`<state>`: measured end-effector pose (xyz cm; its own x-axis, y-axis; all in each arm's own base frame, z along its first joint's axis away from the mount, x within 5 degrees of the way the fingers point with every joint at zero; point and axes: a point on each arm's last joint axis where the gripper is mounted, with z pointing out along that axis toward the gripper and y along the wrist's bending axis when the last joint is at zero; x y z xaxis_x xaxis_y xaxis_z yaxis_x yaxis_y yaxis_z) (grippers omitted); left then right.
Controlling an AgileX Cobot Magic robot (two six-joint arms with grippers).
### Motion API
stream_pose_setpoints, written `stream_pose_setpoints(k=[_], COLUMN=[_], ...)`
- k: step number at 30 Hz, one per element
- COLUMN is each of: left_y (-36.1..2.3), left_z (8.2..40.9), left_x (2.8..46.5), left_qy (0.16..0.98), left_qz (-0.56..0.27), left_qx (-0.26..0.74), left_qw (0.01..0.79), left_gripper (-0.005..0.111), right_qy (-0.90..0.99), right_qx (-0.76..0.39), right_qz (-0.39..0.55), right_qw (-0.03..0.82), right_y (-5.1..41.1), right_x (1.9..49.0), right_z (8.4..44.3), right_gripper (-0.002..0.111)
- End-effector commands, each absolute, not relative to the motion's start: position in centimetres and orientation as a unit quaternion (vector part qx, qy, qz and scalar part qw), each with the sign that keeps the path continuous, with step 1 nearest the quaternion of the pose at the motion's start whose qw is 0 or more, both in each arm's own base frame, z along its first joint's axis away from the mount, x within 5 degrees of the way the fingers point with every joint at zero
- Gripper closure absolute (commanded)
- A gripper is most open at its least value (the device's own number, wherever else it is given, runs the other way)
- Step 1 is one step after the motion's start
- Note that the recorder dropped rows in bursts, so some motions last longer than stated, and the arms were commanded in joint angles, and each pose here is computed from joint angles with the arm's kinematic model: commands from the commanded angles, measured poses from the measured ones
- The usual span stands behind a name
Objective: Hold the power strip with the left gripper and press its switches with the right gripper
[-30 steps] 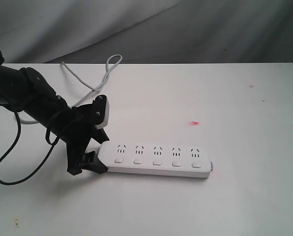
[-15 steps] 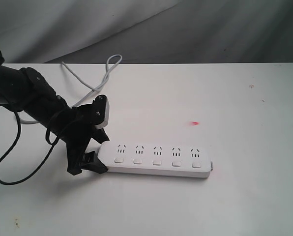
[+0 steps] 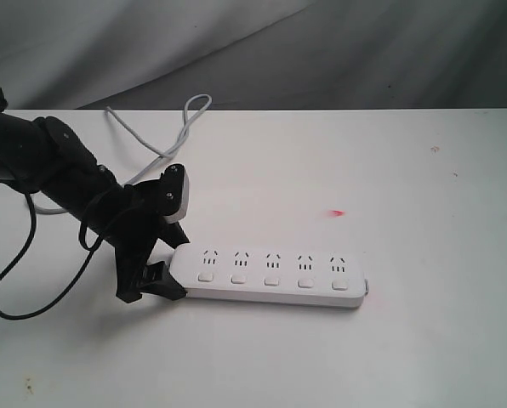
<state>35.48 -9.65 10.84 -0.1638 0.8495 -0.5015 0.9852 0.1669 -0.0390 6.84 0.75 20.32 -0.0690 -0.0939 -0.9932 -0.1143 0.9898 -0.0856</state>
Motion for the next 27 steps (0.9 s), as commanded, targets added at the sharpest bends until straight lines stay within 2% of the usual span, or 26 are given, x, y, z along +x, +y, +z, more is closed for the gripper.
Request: stream_pose_setpoints(k=[1, 7, 14, 19, 24, 27], left_y=[-10.0, -10.0, -10.0, -10.0, -10.0, -10.0], left_z=[11.2, 11.2, 11.2, 11.2, 11.2, 11.2], left_x=[35.6, 35.6, 35.6, 35.6, 35.6, 35.6], left_qy=[0.742, 0.742, 0.742, 0.742, 0.742, 0.742], left_qz=[-0.189, -0.189, -0.189, -0.189, -0.189, -0.189], left_qx=[0.614, 0.614, 0.614, 0.614, 0.614, 0.614], left_qw=[0.193, 0.193, 0.193, 0.193, 0.193, 0.193], left_gripper=[0.043, 0.043, 0.043, 0.043, 0.043, 0.043], right_qy=[0.731, 0.738, 0.799, 0.828, 0.859, 0.873], right_qx=[-0.07, -0.073, -0.107, -0.116, -0.154, -0.189], right_qz=[0.004, 0.006, 0.014, 0.039, 0.068, 0.093], right_qw=[0.679, 0.671, 0.592, 0.547, 0.484, 0.44], right_y=[0.7, 0.8, 1.2, 1.9, 3.5, 5.6], right_x=[6.8, 6.8, 6.7, 9.3, 13.0, 15.9], right_z=[20.2, 20.6, 27.9, 32.8, 34.7, 34.5], right_gripper=[0.108, 0.108, 0.108, 0.108, 0.108, 0.108])
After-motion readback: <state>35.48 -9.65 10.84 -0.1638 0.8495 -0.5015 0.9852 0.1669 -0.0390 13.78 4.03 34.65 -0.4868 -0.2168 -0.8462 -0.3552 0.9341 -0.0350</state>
